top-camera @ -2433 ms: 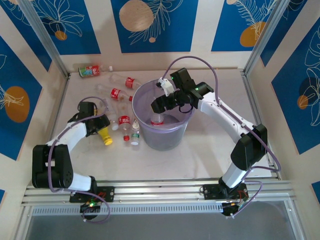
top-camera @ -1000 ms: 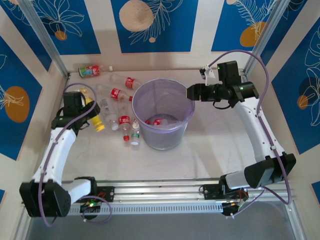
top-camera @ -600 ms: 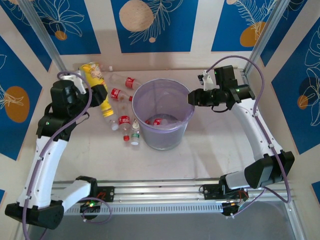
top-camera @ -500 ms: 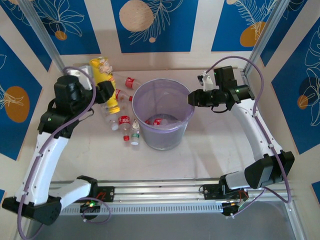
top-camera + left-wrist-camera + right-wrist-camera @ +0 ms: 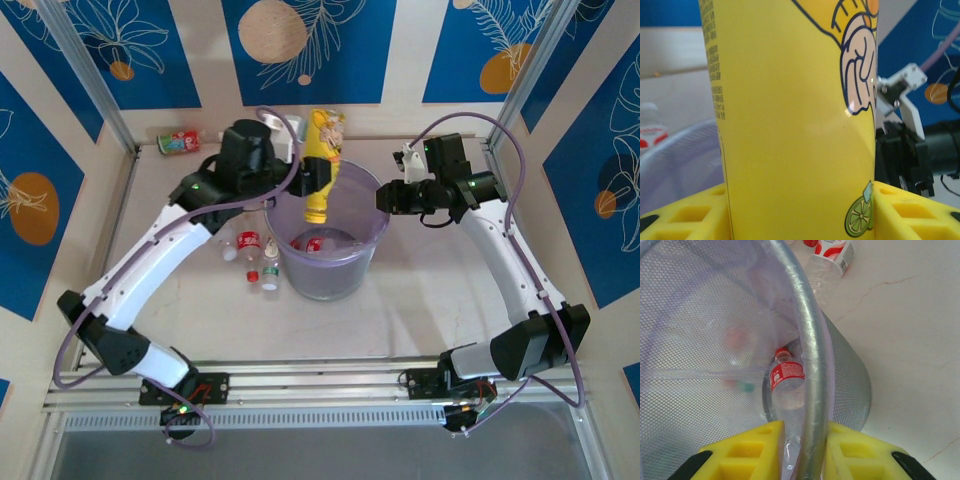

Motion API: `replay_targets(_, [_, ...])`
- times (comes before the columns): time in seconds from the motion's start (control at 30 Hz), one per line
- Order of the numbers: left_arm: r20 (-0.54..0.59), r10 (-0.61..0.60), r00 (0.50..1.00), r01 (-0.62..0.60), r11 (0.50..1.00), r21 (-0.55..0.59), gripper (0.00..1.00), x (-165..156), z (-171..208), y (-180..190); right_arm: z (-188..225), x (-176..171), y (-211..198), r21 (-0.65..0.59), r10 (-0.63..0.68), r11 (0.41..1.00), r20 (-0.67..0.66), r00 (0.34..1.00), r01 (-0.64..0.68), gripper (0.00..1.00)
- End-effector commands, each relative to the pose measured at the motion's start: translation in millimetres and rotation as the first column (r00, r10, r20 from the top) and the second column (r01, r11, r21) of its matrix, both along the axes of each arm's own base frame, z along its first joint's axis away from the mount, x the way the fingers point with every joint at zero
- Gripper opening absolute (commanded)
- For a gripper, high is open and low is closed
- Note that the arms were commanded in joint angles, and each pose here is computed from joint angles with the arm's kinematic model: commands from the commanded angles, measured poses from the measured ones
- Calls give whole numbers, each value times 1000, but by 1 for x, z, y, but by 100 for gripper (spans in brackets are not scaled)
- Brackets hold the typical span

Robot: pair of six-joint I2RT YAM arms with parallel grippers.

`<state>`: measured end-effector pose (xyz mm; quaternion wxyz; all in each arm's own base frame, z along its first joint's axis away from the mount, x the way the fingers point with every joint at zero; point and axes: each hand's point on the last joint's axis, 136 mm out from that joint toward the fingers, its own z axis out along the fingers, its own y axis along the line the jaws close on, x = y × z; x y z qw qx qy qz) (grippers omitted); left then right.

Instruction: Put the plastic bottles in the bin

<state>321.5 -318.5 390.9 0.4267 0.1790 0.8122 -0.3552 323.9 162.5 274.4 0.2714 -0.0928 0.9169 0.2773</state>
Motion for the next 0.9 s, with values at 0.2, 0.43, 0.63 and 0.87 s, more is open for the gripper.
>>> replay_targets(0.2, [-101, -81, 992, 87, 995, 57, 21, -28, -57, -23, 4, 0, 2, 7, -5, 1000, 23, 1000, 4, 21])
replay_targets(0.43, [-200, -85, 976, 106, 989, 100, 21, -36, -106, -25, 8, 2, 3, 10, -7, 1000, 36, 999, 7, 22])
replay_targets(0.63, [-255, -108, 961, 144, 981, 129, 20, -41, -133, -30, 6, 4, 4, 1, -8, 1000, 37, 999, 8, 21])
replay_targets(0.87, [-305, -118, 945, 167, 976, 141, 20, -43, -157, -35, 2, 6, 5, -3, -11, 1000, 27, 1000, 11, 21])
